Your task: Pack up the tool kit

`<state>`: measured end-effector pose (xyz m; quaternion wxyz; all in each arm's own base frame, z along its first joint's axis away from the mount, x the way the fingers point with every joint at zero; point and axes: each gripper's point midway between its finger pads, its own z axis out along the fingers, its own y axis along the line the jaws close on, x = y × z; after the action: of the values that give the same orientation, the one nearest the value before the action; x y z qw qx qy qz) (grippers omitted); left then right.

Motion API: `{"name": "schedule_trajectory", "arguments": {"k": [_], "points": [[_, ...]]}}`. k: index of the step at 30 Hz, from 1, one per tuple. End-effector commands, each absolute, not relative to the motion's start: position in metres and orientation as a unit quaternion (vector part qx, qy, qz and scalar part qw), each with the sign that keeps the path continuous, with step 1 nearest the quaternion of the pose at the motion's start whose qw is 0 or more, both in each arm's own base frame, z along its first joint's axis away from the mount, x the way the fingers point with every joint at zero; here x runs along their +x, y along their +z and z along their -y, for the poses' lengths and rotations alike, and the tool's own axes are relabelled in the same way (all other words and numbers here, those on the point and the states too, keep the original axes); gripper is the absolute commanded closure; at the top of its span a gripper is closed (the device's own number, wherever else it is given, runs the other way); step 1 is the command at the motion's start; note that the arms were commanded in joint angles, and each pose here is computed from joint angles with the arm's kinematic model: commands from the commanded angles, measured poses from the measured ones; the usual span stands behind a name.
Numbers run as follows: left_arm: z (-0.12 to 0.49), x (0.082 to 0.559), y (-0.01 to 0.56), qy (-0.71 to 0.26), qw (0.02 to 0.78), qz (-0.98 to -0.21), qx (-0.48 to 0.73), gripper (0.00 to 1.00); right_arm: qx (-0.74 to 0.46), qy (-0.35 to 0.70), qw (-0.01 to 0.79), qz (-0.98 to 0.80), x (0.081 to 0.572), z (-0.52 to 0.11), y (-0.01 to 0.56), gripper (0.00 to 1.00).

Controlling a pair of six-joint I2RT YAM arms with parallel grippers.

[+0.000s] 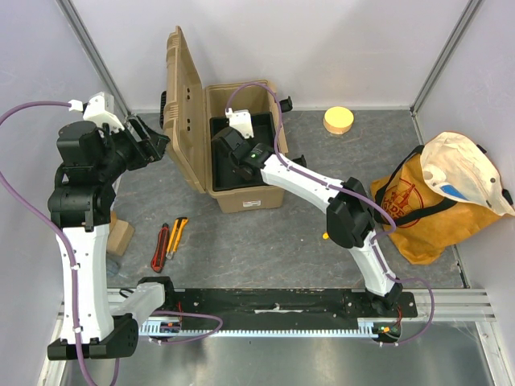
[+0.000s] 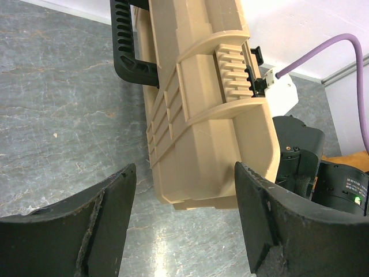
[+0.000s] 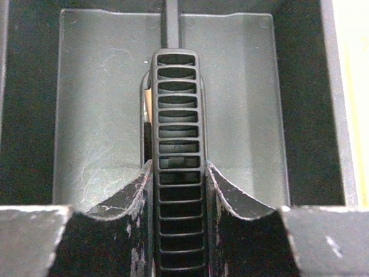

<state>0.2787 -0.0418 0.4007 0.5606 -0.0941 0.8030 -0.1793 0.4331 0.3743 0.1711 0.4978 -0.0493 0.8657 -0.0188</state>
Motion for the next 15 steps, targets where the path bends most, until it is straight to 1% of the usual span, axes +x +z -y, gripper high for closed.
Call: {"name": "schedule_trajectory", "arguments": {"k": [1, 2, 5, 8, 10, 15], "points": [[0.042, 0.283, 0.411, -0.181, 0.579, -0.790, -0.089, 0.25, -0.018, -0.010, 0.508, -0.861, 0.441, -0.371, 0.170, 0.98], [0.042, 0.283, 0.411, -0.180, 0.578, -0.791, -0.088, 0.25, -0.021, -0.009, 0.504, -0.863, 0.439, -0.371, 0.169, 0.94], [0.041, 0.283, 0.411, -0.179, 0.580, -0.790, -0.089, 0.25, -0.018, -0.003, 0.501, -0.865, 0.435, -0.369, 0.169, 0.69], [0.041, 0.282, 0.412, -0.179, 0.581, -0.789, -0.089, 0.25, -0.012, -0.003, 0.503, -0.864, 0.433, -0.364, 0.176, 0.48], [0.041, 0.282, 0.413, -0.180, 0.581, -0.789, -0.088, 0.25, -0.009, 0.001, 0.509, -0.861, 0.431, -0.362, 0.188, 0.40], [0.044, 0.280, 0.418, -0.188, 0.584, -0.786, -0.083, 0.25, 0.001, 0.032, 0.531, -0.847, 0.427, -0.358, 0.234, 0.29]]}}
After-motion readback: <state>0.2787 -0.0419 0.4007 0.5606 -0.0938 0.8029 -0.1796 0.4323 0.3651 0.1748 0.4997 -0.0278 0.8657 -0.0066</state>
